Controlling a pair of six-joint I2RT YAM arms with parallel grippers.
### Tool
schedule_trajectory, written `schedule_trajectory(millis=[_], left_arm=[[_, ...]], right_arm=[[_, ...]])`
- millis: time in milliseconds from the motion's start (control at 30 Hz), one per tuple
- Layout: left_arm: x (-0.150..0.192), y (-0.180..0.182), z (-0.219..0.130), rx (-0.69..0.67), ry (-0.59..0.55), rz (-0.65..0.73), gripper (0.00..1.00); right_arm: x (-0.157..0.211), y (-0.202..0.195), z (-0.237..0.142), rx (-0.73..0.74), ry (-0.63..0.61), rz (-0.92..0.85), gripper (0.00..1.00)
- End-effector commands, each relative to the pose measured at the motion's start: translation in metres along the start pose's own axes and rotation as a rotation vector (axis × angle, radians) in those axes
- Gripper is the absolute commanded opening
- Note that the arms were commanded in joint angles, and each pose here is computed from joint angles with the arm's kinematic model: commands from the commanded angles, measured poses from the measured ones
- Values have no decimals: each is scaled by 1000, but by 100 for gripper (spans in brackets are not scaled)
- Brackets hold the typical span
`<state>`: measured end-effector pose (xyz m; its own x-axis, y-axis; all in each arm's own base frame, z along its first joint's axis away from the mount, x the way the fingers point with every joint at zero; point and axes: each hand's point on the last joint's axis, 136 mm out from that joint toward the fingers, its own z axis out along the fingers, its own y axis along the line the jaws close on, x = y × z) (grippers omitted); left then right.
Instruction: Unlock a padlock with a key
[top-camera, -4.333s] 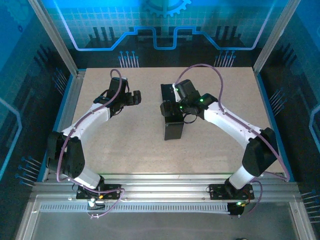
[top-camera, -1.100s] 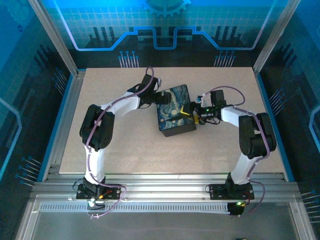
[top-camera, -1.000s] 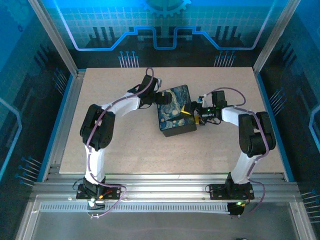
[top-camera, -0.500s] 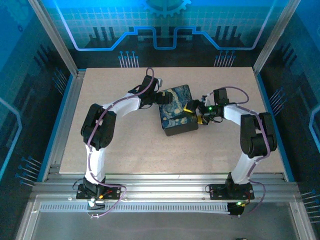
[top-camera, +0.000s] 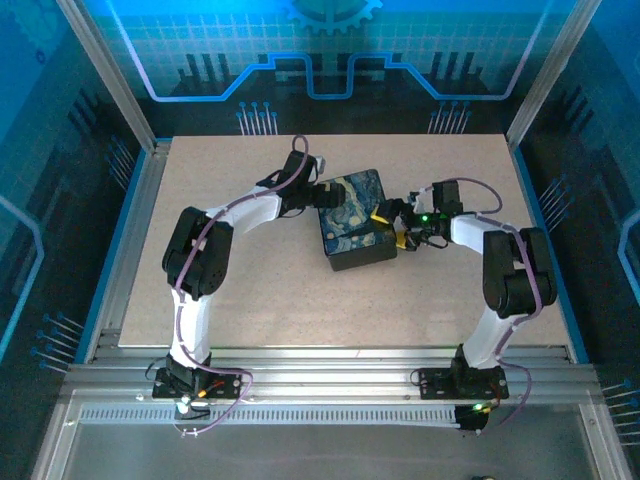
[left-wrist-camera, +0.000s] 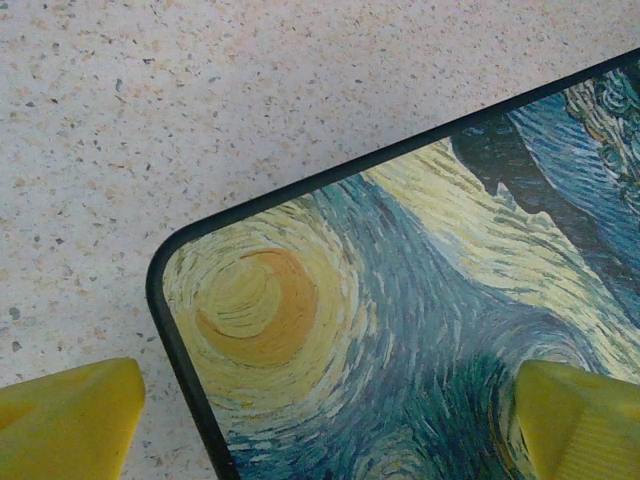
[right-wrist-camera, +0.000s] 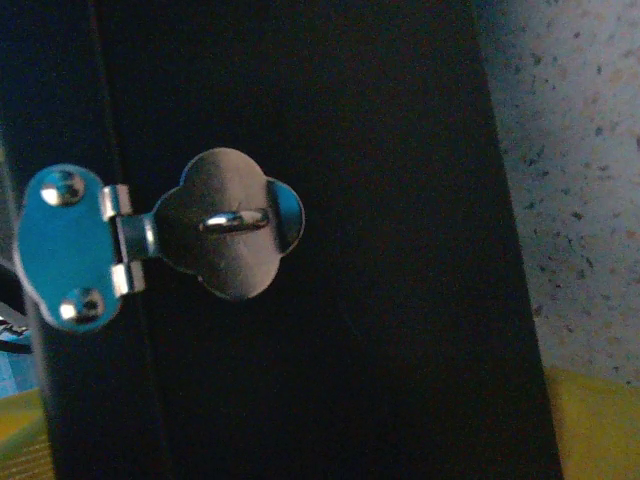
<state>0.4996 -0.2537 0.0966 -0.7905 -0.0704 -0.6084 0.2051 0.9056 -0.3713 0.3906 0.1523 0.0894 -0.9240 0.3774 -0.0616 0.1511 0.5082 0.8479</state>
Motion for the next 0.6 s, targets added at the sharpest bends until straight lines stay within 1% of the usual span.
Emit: schedule_trajectory(millis=[0,267,400,500,567], left_arm=[[78,56,20,-167,244,-24,95],[80,60,20,-172,244,-28,94],[75,60,17,-167,234,-31,94],[62,55,8,-142,207,-39,94],[48,47,-4,-98,174,-45,95]], right_arm=[[-9,24,-25,-36,-40,-86,100],[-11,1,-31,20,-80,-43,100],[-8,-4,-30,32,-77,-37,100],[-6,-4,-31,64,-67,-71,100],[-5,-4,-33,116,-61,-116,100]])
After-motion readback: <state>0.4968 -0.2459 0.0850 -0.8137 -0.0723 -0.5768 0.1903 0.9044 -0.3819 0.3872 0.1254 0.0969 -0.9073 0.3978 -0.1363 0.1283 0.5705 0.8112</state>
